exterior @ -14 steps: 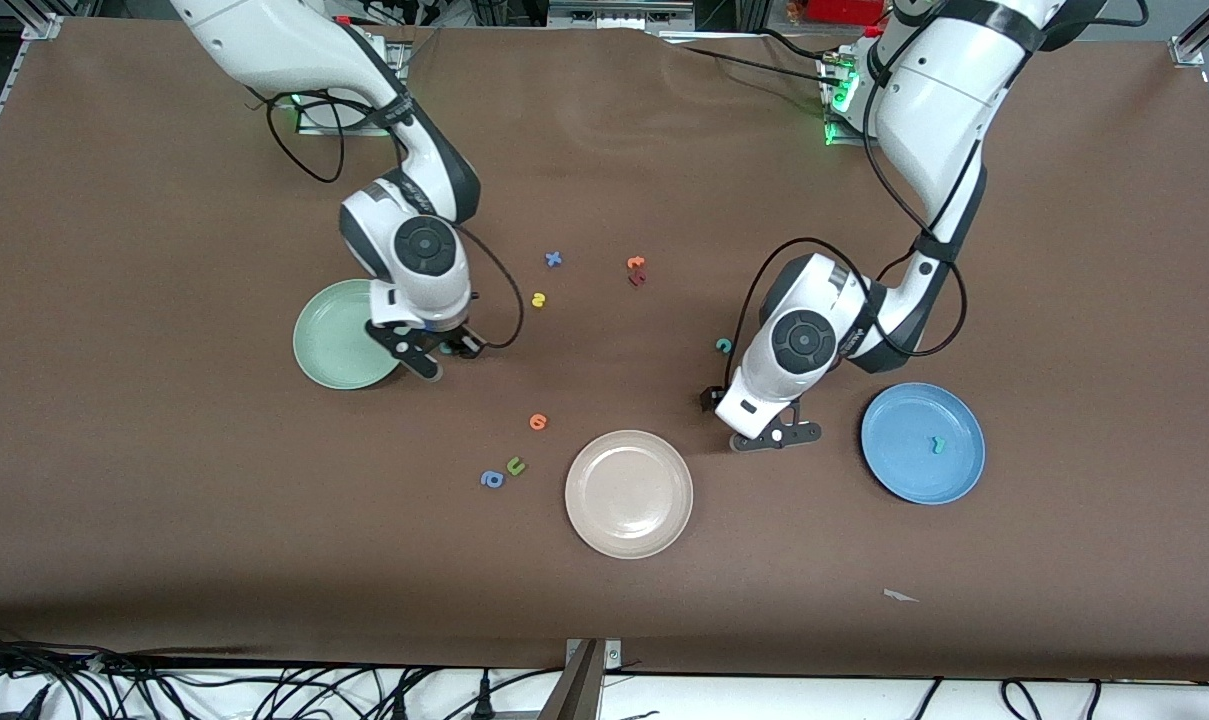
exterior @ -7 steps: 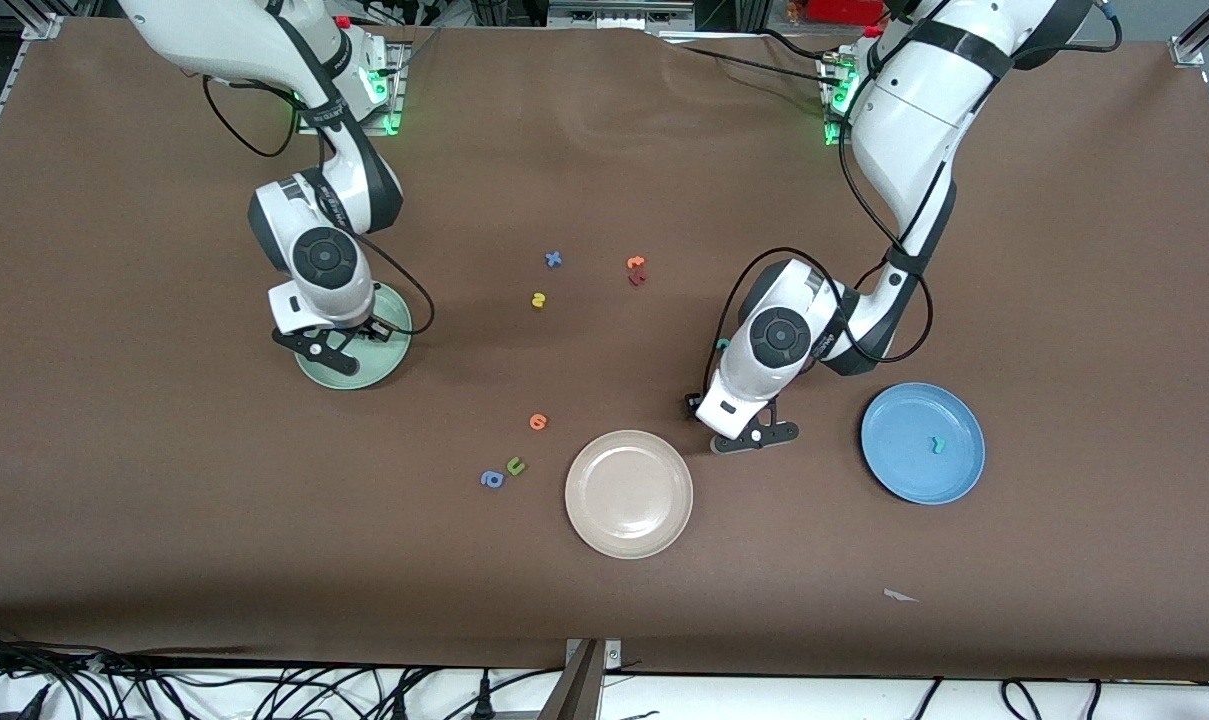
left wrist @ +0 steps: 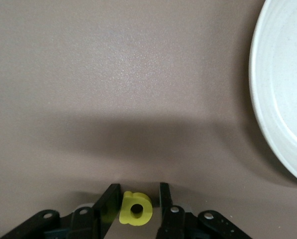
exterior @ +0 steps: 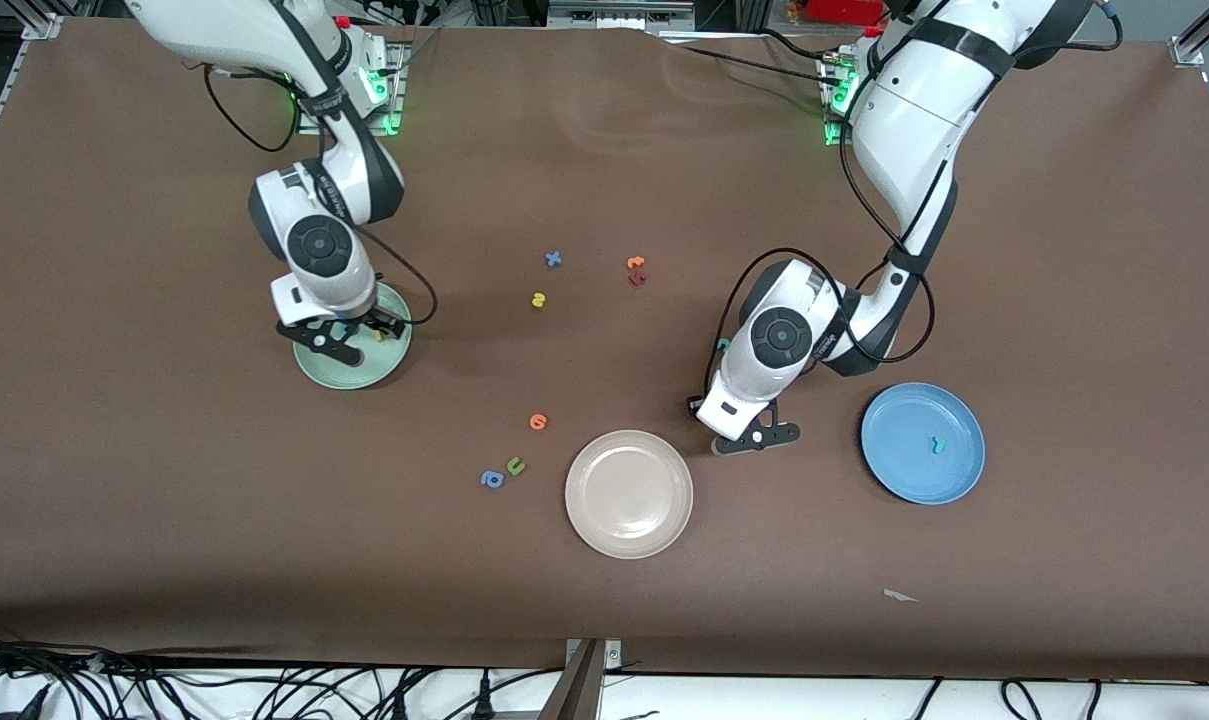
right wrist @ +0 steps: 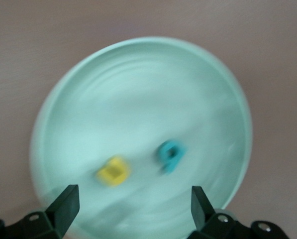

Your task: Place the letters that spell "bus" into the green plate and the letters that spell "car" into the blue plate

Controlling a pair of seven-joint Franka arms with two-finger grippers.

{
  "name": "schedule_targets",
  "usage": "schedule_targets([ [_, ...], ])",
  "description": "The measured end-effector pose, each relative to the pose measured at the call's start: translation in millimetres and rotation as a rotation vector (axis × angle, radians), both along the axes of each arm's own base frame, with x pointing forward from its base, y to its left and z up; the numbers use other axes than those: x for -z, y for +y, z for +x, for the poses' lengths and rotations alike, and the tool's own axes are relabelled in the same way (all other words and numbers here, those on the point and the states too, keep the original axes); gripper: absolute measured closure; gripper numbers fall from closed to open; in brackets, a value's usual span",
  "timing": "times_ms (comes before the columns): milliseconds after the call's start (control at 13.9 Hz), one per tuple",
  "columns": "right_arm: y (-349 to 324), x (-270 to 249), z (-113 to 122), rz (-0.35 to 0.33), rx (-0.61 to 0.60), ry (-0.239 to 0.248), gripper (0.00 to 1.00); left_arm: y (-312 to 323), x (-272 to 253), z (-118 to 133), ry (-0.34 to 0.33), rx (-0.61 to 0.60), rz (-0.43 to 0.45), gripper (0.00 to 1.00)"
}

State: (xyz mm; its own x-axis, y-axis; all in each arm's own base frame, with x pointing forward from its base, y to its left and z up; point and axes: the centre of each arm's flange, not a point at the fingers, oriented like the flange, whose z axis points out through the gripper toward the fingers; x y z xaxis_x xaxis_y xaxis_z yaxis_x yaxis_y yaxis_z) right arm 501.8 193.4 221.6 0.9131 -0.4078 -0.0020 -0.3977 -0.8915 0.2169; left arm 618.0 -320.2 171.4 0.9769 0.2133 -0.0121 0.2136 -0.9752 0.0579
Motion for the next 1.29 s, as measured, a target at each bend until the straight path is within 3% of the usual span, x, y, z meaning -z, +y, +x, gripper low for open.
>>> schedule_targets([
  [144, 52, -12, -15, 0.041, 0.081, -0.032, 0.01, -1, -4, 1, -0.002, 0.001, 0.000, 0.71],
  [431, 140, -19, -47, 0.131, 0.207, -0.094, 0.02, 1, -3, 1, 0.007, 0.006, 0.007, 0.72],
  [719, 199, 1, -77, 0.273, 0.113, -0.131, 0.07, 49, -25, 25, 0.058, 0.066, 0.058, 0.72],
  [791, 206, 8, -83, 0.276, 0.063, -0.126, 0.13, 73, -37, 36, 0.062, 0.086, 0.063, 0.72],
  [935, 207, 22, -88, 0.270, -0.032, -0.102, 0.40, 127, -54, 54, 0.073, 0.129, 0.065, 0.72],
  [1007, 206, 27, -89, 0.267, -0.055, -0.094, 0.45, 153, -61, 60, 0.080, 0.149, 0.066, 0.72],
  [1294, 205, 36, -89, 0.252, -0.100, -0.096, 0.47, 243, -72, 73, 0.102, 0.275, 0.070, 0.72],
])
